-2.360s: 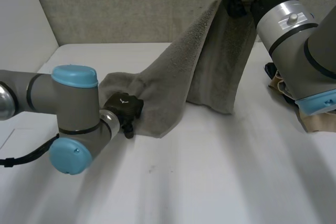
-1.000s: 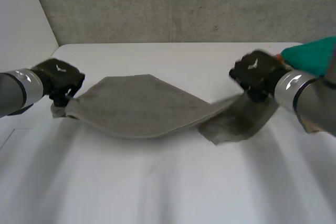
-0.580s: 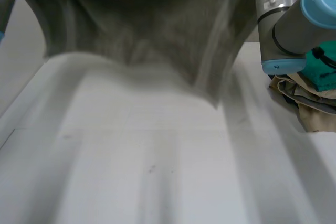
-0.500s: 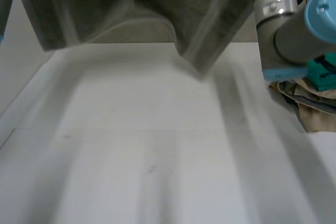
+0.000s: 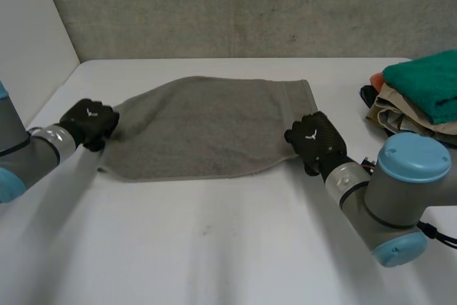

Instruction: Fold the laundry.

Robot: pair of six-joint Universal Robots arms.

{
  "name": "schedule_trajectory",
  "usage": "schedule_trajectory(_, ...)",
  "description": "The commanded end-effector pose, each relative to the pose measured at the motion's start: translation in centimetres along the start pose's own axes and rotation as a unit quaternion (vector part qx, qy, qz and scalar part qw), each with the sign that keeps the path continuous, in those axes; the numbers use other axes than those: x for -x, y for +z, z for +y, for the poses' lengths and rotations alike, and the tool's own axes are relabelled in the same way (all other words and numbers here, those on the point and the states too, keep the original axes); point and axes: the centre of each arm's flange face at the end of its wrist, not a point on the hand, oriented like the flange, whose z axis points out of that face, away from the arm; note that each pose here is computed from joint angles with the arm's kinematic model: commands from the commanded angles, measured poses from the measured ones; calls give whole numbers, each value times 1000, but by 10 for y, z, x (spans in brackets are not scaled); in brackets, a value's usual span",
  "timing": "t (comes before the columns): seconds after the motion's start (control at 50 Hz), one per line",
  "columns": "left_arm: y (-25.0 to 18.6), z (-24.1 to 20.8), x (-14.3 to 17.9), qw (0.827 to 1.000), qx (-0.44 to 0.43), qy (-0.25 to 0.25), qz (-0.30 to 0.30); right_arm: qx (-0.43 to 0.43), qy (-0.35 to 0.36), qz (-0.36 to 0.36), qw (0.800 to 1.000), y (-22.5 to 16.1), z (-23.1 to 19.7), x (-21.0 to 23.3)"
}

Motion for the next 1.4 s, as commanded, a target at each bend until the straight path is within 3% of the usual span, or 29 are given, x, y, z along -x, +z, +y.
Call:
schedule_trajectory(0.02,-13,-10,11,999,27,24,-3,2,2,0,1000,-2,-10,-5)
schedule_trajectory(0.22,-46,-36,8,999,20,-29,-6,-8,37,12,999,-7,-24,-18)
schedule_trajectory(0.42,-69,-19,-31,996,62,-52,44,-6,76,24,997,-13,-43,-39)
schedule_trajectory(0.56,-57,-8,-35,995,73,-51,44,-4,88,32,996,-14,-47,-50)
schedule_trajectory(0.82,-21,4,-32,997,71,-30,8,2,88,35,995,-14,-43,-53)
schedule_trajectory(1.0,-7,-1,-10,997,44,-22,-63,5,84,35,996,-16,-42,-53)
schedule_trajectory(1.16,-8,-2,1,995,48,-12,-88,15,78,32,996,-18,-40,-53)
schedule_trajectory(1.28,-31,-21,3,996,53,11,-78,35,48,12,998,-26,-44,-53)
schedule_trajectory(1.4,-82,-49,-9,994,81,75,-5,90,-36,-48,994,-56,-59,-61)
